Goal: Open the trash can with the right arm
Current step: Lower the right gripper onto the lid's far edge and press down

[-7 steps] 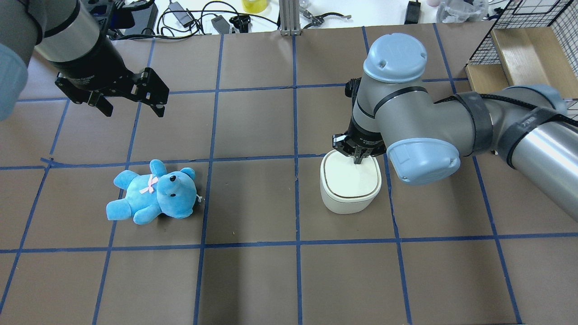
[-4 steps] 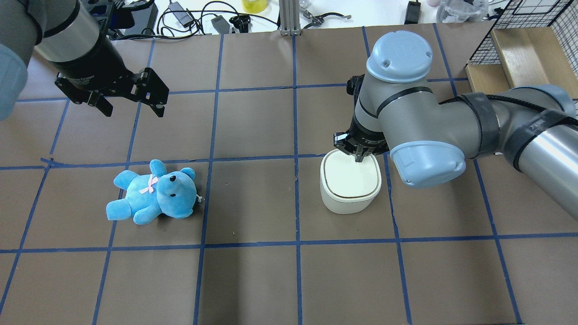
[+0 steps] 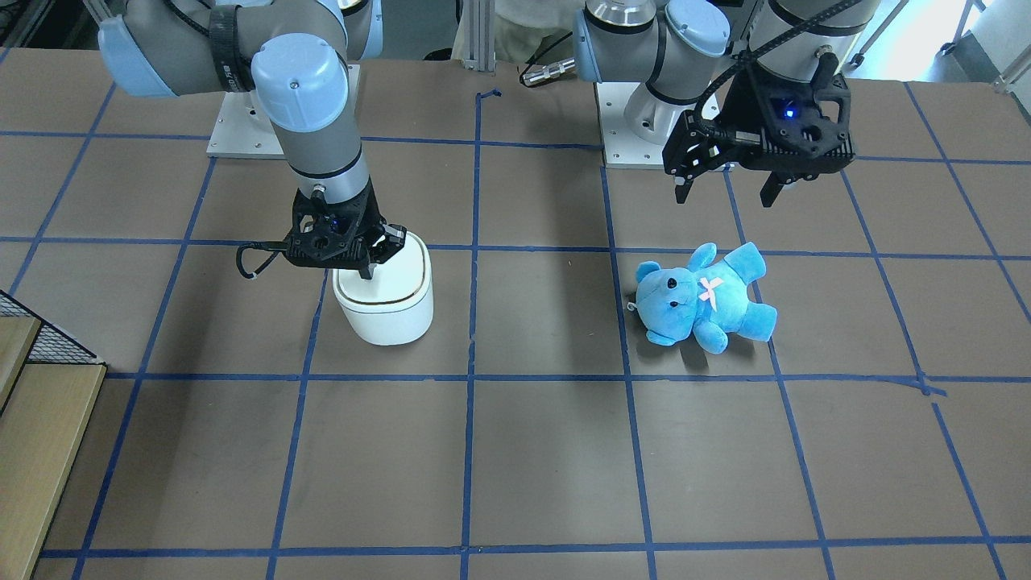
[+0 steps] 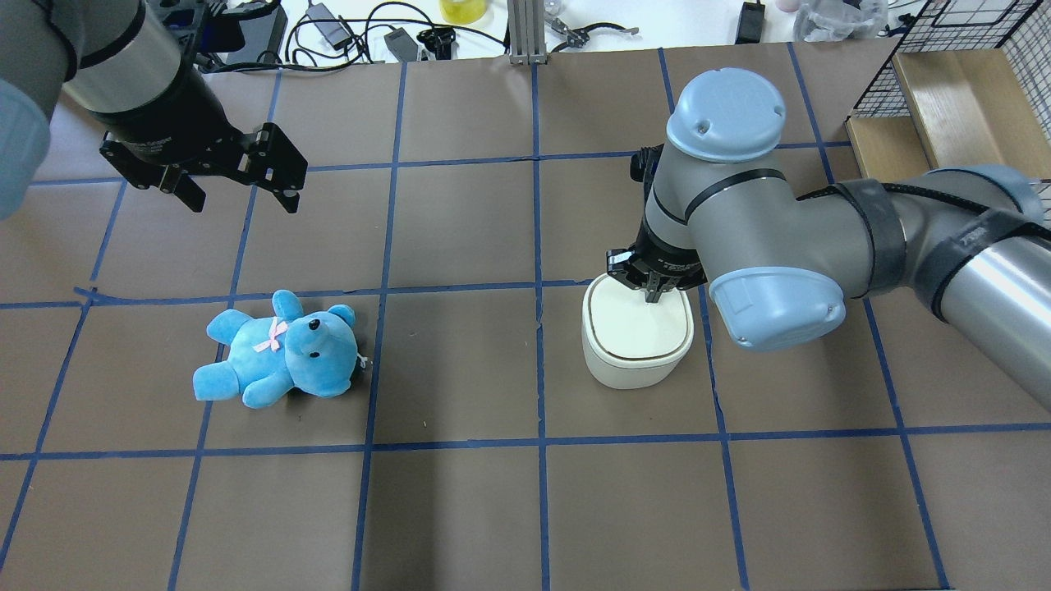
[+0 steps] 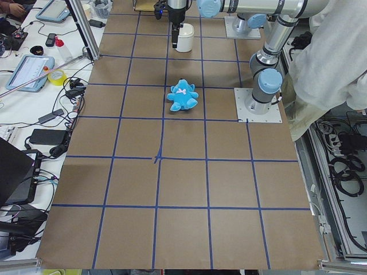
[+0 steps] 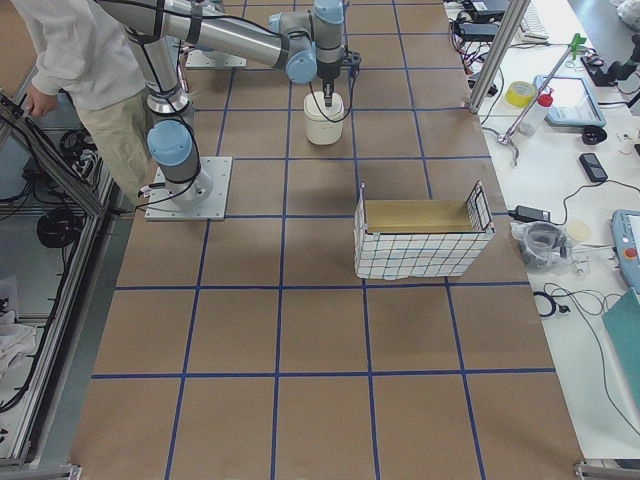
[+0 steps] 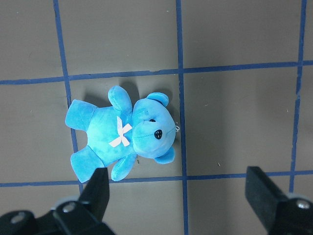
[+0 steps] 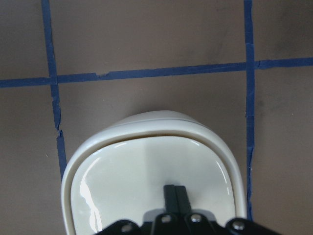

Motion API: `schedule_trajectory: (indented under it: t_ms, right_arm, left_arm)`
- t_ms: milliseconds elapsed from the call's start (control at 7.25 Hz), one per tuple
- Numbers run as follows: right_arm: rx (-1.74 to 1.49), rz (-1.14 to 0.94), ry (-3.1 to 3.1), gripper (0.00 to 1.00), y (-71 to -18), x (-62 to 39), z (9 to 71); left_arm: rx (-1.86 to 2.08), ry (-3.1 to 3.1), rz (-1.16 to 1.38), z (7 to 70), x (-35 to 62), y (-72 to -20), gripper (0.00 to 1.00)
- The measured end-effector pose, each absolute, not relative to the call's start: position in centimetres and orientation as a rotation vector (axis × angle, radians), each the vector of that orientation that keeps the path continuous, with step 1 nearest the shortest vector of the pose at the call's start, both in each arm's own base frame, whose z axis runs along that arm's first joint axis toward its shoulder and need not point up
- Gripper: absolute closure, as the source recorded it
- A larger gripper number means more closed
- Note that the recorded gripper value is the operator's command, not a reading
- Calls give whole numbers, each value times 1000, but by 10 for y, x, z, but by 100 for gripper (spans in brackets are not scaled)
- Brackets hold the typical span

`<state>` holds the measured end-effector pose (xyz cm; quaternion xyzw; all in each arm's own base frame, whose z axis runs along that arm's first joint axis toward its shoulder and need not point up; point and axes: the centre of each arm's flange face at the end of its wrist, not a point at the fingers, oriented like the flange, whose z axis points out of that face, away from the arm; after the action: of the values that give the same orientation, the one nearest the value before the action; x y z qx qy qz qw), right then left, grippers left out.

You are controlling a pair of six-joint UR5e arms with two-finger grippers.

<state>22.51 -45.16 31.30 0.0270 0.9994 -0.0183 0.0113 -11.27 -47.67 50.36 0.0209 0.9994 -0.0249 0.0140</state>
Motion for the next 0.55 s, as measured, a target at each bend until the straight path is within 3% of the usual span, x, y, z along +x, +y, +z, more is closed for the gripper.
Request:
schedule_trajectory:
  t_ms: [552]
  right_arm:
    - [78,-70,3114,100,-454,225,308]
  left_arm:
    - [65,3112,-78,504,-113,-477,0]
